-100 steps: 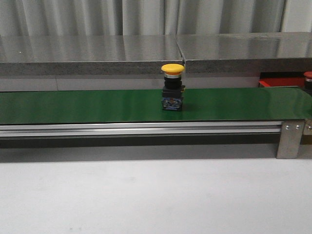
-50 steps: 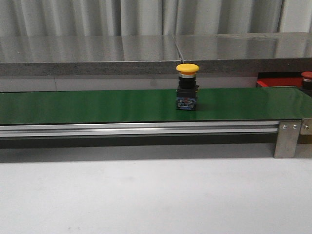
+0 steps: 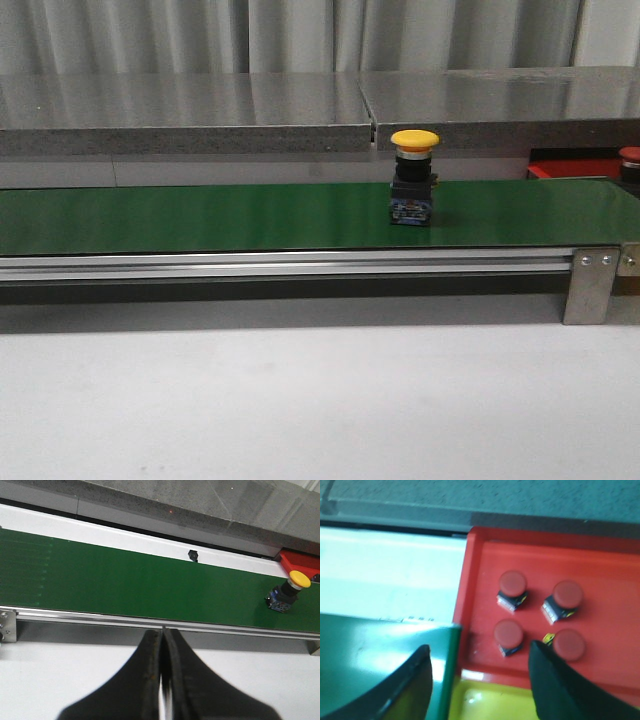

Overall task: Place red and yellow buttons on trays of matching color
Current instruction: 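Move the right gripper to the belt's end and grasp the yellow button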

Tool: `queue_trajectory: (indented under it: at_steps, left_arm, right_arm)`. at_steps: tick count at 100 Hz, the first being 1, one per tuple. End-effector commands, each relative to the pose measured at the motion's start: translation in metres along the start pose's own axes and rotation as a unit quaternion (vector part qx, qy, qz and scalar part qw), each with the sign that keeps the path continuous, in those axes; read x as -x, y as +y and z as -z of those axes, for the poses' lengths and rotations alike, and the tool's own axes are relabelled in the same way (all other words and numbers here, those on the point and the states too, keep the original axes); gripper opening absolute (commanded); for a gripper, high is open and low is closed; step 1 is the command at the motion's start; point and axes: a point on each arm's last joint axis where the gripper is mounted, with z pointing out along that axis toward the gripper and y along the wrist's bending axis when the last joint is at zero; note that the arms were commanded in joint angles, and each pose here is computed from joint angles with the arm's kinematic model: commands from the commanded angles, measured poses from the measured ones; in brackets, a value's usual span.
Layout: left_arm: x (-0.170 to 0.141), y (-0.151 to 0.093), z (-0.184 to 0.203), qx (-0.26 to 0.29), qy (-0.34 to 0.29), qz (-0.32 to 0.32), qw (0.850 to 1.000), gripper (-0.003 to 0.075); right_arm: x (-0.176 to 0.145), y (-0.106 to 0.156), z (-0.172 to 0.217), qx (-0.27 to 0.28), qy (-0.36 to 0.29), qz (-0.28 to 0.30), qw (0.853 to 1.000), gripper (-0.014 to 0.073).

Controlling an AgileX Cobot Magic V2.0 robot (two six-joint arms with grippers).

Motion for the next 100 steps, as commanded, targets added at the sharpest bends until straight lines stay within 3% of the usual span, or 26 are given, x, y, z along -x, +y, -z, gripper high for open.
queue_trajectory:
  at_steps: [1, 25, 42, 53, 81, 100]
  left_arm:
    - [0.012, -0.004, 0.003, -0.008, -0.035, 0.012, 0.999, -0.0019]
    - [0.012, -0.004, 0.003, -0.008, -0.035, 0.012, 0.999, -0.0019]
    - [0.012, -0.004, 0.003, -0.008, -0.035, 0.012, 0.999, -0.0019]
    - [0.012, -0.004, 0.003, -0.008, -0.035, 0.012, 0.999, -0.0019]
    - [0.012, -0.004, 0.003, -0.008, -0.035, 0.012, 0.999, -0.0019]
    - [0.012, -0.004, 0.003, -0.008, -0.035, 0.012, 0.999, -0.0019]
  right_arm:
    - [-0.001, 0.016, 0.032, -0.005, -0.064, 0.014, 0.998, 0.043]
    - [-0.049, 0.034, 0.031, 0.028, -0.049, 0.011, 0.998, 0.0449]
    - [-0.077, 0.048, 0.015, 0.071, -0.027, 0.01, 0.997, 0.0559]
    - [-0.09, 0.064, -0.001, 0.09, -0.005, 0.027, 0.996, 0.0575]
    - [-0.092, 0.107, -0.028, 0.104, -0.018, 0.115, 0.988, 0.0575]
    - [-0.09, 0.121, -0.048, 0.103, -0.024, 0.142, 0.984, 0.0575]
